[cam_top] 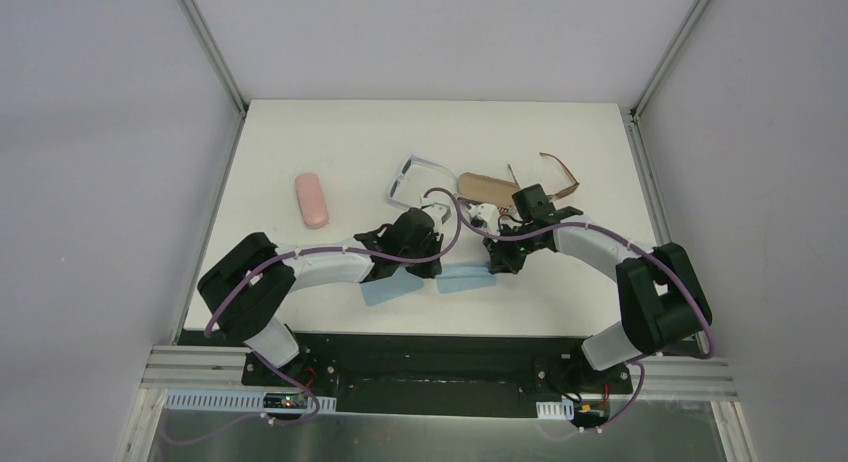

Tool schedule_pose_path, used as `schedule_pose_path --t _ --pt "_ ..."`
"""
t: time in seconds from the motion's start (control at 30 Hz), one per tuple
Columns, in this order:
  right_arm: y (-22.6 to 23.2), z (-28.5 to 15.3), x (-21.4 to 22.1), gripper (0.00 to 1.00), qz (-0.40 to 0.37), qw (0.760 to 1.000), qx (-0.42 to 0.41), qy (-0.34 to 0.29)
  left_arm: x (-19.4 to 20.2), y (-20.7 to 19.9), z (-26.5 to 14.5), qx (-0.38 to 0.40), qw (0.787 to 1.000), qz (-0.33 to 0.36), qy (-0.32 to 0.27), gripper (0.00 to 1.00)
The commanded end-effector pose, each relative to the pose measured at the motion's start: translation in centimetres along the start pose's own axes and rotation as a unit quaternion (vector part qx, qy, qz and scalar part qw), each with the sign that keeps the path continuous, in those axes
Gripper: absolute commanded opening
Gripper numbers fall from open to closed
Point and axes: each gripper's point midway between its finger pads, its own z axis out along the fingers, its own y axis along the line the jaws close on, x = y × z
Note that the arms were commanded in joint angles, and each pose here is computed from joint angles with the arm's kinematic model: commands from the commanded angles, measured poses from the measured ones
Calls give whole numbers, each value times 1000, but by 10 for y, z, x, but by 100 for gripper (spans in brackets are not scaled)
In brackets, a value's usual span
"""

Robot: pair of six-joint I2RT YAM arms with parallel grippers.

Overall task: Organize the sunglasses
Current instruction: Fold the glasses cleaning cloth at the center of the board.

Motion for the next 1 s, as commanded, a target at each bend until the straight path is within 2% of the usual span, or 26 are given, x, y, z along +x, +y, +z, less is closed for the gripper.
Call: schedule_pose_path --t 0.0,0.83,0.97 --pt "-1 1 -4 0 -15 1000 -7 -8 -1 -10 -1 18 1000 0 -5 0" --pt "2 2 2 0 -13 1000 -16 0 10 -16 4 34 999 -8 10 0" --pt "5 2 5 9 -8 1000 -30 5 8 -18 1 39 999 -10 6 4"
